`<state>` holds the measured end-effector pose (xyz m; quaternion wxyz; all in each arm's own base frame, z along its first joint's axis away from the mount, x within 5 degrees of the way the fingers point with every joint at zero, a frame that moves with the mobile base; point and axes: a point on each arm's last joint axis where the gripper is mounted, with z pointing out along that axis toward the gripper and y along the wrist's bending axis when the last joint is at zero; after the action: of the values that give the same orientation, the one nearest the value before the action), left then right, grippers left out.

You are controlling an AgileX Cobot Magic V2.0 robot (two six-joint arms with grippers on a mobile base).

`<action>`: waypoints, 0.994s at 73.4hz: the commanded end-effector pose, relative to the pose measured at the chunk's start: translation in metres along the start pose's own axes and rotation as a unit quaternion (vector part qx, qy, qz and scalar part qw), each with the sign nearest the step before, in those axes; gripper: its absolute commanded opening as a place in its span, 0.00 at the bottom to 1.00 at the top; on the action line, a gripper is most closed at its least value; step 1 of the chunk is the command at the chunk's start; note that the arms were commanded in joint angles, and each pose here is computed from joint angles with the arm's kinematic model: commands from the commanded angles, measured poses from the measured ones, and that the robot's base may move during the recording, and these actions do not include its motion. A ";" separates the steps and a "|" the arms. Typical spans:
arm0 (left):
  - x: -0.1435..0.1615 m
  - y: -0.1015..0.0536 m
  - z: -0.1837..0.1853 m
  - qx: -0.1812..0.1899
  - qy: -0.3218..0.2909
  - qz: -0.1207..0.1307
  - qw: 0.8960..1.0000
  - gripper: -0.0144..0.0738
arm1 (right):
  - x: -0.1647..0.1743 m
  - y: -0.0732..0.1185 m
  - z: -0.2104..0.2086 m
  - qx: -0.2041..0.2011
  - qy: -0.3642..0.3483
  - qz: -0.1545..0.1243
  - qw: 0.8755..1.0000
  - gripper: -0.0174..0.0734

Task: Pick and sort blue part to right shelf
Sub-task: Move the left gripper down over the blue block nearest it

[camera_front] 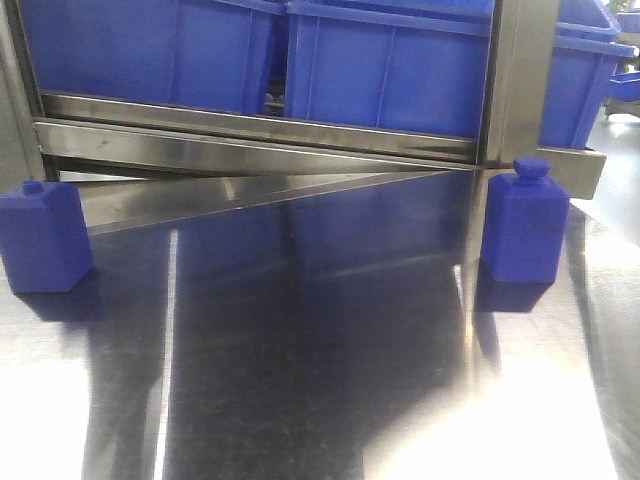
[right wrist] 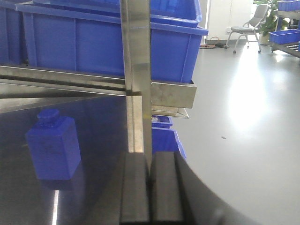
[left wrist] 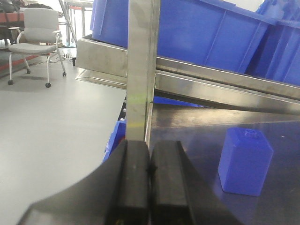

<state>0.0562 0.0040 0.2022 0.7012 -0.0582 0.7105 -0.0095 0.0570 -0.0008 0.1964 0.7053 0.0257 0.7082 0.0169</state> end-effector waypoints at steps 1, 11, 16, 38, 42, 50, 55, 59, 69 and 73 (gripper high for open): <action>-0.001 0.000 -0.001 0.006 -0.042 -0.004 0.999 0.31 | -0.017 0.001 -0.003 -0.004 -0.067 -0.005 0.998 0.23; -0.001 0.000 -0.001 0.006 -0.042 -0.004 0.999 0.31 | -0.017 0.001 -0.003 -0.004 -0.067 -0.005 0.998 0.23; -0.001 0.000 -0.001 0.006 -0.042 -0.004 0.999 0.31 | -0.017 0.001 -0.003 -0.004 -0.067 -0.005 0.998 0.23; -0.007 -0.001 -0.001 0.010 -0.074 -0.004 0.997 0.31 | -0.017 0.001 -0.003 -0.004 -0.067 -0.005 0.998 0.23; -0.008 -0.001 -0.002 0.011 -0.078 -0.004 0.997 0.31 | -0.017 0.001 -0.003 -0.004 -0.067 -0.005 0.998 0.23; -0.017 -0.002 -0.003 0.017 -0.129 -0.004 0.992 0.31 | -0.017 0.001 -0.003 -0.004 -0.067 -0.005 0.998 0.23; -0.029 -0.004 -0.007 0.024 -0.182 -0.005 0.983 0.31 | -0.017 0.001 -0.003 -0.004 -0.067 -0.005 0.998 0.23; -0.049 -0.006 -0.013 0.028 -0.215 -0.006 0.976 0.31 | -0.017 0.001 -0.003 -0.004 -0.067 -0.005 0.998 0.23; -0.106 -0.011 -0.024 0.021 -0.184 -0.003 0.983 0.31 | -0.017 0.001 -0.003 -0.004 -0.067 -0.005 0.998 0.23; -0.124 -0.012 -0.023 0.015 -0.147 -0.002 0.989 0.31 | -0.017 0.001 -0.003 -0.004 -0.067 -0.005 0.998 0.23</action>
<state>0.0401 0.0027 0.2846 0.7911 -0.0493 0.6096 -0.0117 0.0570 -0.0008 0.1964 0.7053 0.0257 0.7082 0.0169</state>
